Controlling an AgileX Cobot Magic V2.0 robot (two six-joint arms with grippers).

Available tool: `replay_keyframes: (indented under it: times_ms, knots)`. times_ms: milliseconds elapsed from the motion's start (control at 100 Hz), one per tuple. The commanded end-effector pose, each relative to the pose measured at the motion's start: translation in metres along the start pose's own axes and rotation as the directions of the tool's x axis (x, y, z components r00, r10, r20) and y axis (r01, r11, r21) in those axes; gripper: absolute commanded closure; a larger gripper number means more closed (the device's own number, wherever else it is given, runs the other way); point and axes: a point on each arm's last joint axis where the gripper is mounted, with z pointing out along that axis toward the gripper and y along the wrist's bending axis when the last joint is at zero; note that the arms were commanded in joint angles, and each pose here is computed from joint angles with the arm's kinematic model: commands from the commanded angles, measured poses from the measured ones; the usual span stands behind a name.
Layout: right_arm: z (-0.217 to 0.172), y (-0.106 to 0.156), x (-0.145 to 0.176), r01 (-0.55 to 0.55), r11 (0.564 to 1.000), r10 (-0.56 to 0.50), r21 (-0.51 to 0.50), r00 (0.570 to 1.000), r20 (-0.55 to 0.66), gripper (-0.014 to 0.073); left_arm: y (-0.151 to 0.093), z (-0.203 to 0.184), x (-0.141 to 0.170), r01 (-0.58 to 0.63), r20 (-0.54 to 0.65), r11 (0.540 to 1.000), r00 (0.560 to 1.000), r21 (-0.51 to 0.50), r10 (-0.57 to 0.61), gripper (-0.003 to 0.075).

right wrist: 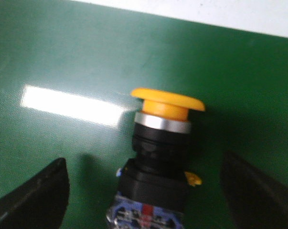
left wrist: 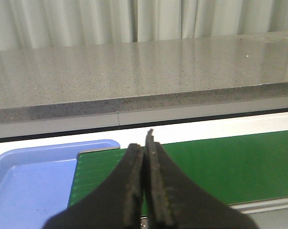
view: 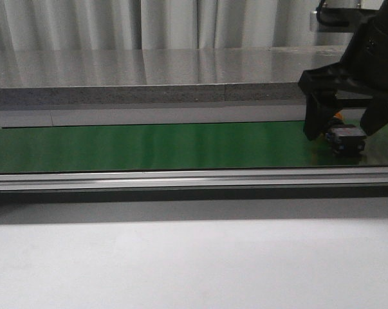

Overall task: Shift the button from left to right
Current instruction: 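Lower the right gripper onto the push-button and close it, then lift the push-button off the belt toward the green tray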

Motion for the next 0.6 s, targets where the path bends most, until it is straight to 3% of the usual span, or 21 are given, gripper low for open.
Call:
replay_keyframes:
  times_ms: [0,80,200,270,590]
  knots:
    - [-0.014,0.001,-0.015,0.026,1.000,-0.026,0.006,0.995,0.097,-0.0016,0.002,-0.001,-0.016,0.009,0.101,1.000,0.995,-0.014,-0.008,0.0740]
    - [-0.011,0.001,-0.014,0.025,1.000,-0.025,0.005,0.997,0.080,0.0074,0.002,-0.001,-0.016,0.009,0.101,1.000,0.995,-0.014,-0.008,0.0740]
    - [-0.012,0.001,-0.012,0.025,1.000,-0.025,0.005,0.998,0.064,0.0307,0.002,-0.001,-0.016,0.009,0.101,1.000,0.995,-0.014,-0.008,0.0740]
    - [-0.015,0.001,-0.012,0.025,1.000,-0.025,0.005,0.998,0.059,0.0397,0.002,-0.001,-0.016,0.009,0.101,1.000,0.995,-0.014,-0.008,0.0740]
    - [-0.063,-0.004,-0.016,0.074,0.995,-0.083,0.060,0.983,0.166,0.0421,0.002,-0.001,-0.016,0.009,0.101,1.000,0.995,-0.014,-0.008,0.0740]
